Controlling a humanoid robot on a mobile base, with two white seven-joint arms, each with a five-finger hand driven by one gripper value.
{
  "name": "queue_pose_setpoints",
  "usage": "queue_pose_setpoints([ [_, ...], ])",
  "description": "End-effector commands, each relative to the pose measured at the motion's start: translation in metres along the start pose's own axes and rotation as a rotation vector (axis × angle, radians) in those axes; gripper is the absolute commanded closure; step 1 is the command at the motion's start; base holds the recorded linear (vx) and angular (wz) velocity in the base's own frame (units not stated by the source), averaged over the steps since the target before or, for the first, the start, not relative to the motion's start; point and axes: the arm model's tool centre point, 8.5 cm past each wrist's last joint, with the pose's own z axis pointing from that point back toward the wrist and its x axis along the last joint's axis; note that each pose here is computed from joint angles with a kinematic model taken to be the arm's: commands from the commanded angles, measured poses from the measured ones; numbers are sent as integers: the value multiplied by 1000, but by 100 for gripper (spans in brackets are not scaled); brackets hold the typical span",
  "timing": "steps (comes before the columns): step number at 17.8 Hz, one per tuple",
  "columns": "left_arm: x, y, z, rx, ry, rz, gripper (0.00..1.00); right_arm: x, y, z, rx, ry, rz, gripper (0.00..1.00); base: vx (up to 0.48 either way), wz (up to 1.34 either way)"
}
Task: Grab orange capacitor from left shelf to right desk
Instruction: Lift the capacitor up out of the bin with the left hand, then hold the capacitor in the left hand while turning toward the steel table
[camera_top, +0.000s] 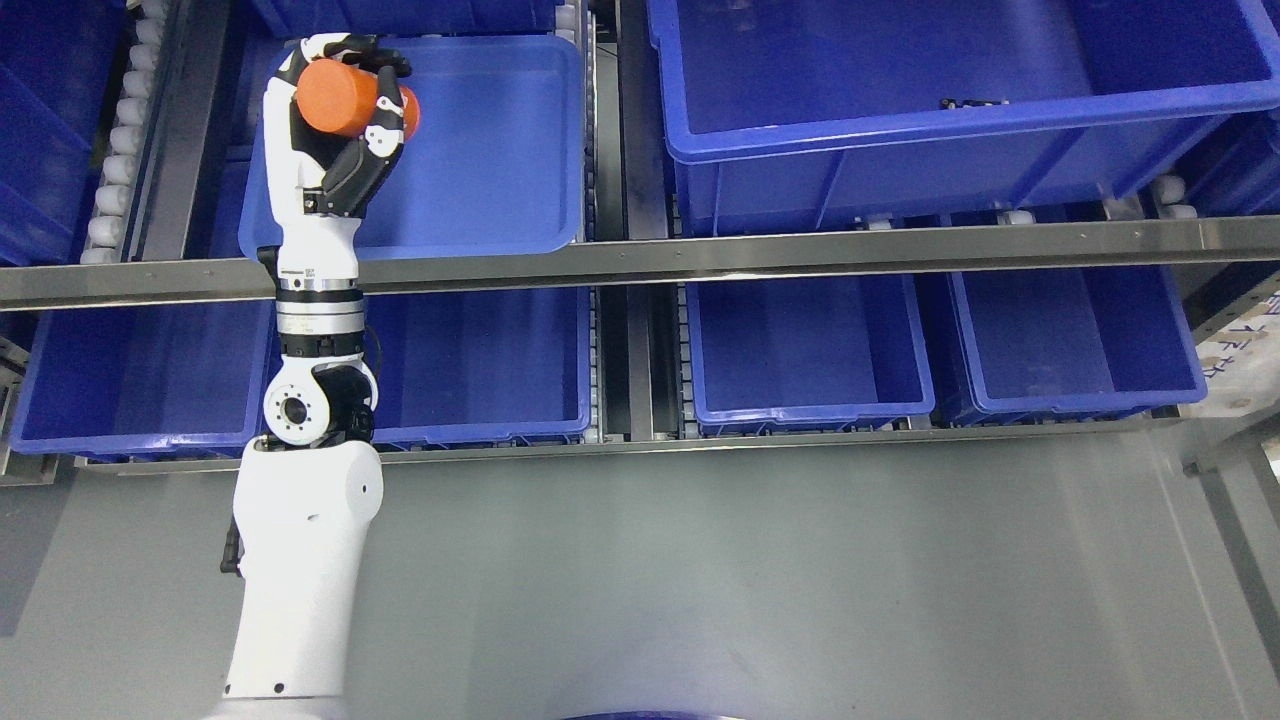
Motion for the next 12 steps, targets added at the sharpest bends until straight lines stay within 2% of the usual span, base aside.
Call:
queue_pose_setpoints([
  [1,40,-24,10,-55,-132,20,98,-8,-11,-1,-18,5,-4,0,-59,-130],
  [5,42,-25,25,-56,-147,21,98,-9,-11,-1,-18,6,-3,0,-63,-249],
  [12,50,-39,25,-90,-192,41,98,-8,-11,-1,-18,5,-4,0,-95,-344],
])
